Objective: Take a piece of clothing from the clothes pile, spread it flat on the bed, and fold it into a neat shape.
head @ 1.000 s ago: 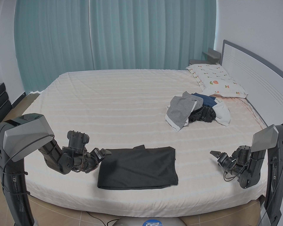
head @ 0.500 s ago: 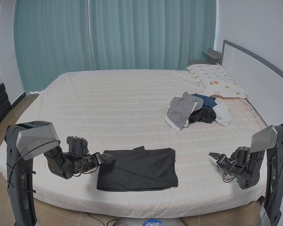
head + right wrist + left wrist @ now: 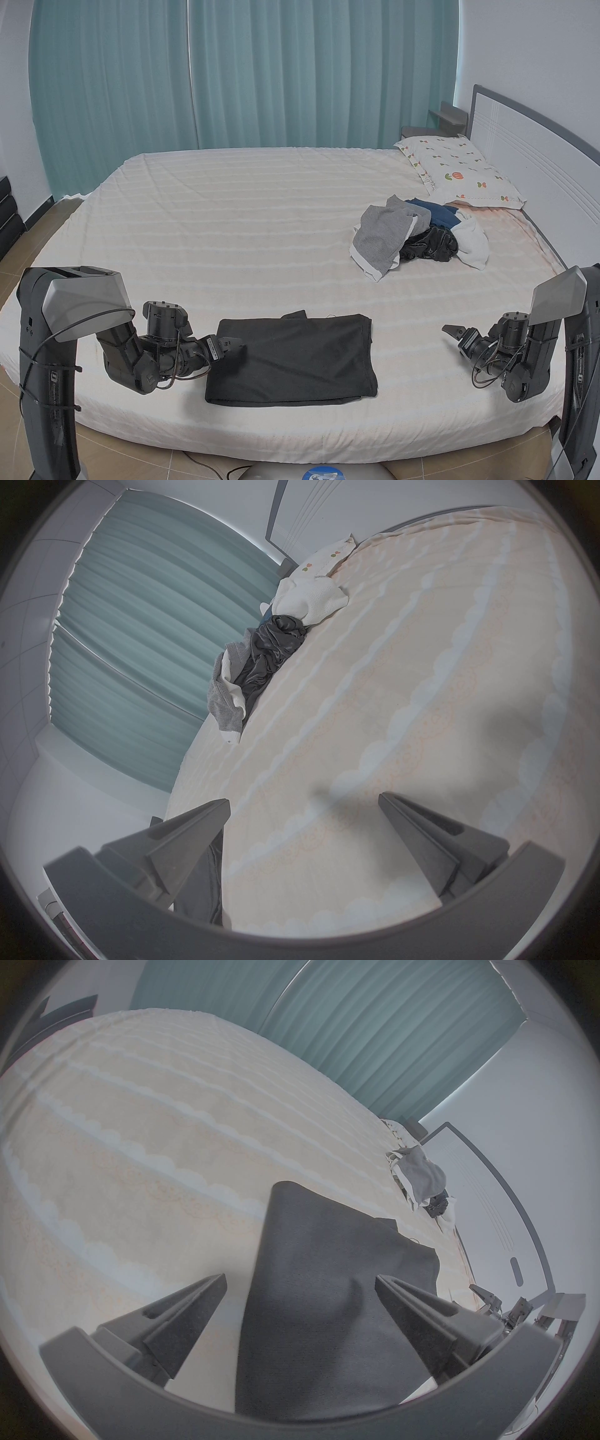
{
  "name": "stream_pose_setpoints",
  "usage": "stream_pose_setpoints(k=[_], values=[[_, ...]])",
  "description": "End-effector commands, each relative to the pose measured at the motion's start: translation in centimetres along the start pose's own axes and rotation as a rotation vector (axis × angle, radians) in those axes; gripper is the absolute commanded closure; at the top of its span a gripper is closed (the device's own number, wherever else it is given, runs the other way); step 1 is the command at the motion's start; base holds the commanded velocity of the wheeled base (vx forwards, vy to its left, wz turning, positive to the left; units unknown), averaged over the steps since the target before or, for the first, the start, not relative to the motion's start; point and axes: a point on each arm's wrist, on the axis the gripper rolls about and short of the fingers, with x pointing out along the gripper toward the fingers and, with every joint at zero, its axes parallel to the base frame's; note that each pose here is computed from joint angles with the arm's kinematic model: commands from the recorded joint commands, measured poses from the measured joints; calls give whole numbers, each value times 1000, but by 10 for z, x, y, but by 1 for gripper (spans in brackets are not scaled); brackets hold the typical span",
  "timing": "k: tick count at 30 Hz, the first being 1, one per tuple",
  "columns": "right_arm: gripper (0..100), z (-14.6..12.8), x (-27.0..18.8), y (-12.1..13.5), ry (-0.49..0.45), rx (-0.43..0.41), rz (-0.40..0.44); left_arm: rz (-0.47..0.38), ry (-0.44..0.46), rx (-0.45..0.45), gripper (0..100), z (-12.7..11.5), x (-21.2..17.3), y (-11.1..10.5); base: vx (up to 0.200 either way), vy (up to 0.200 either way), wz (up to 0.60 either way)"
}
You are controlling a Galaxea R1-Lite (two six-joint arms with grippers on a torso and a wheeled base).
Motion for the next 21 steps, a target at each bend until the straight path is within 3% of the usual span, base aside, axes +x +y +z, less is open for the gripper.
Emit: stream_pose_setpoints(k=[1,5,6,21], values=[[0,-1,0,-1,2,1,-1,-2,-1,1,0,-1,0,0,0,0,0],[0,-1,0,-1,1,1,-2,-1,-1,2,0,-1,0,-1,0,0,0],[0,-1,0,-1,2,1,-1,-1,-1,2,100,-1,0,-1,0,0,0],[0,-1,0,-1,3,-1,-3,0,-3,-14,100,0,-3,0,0,0,0]])
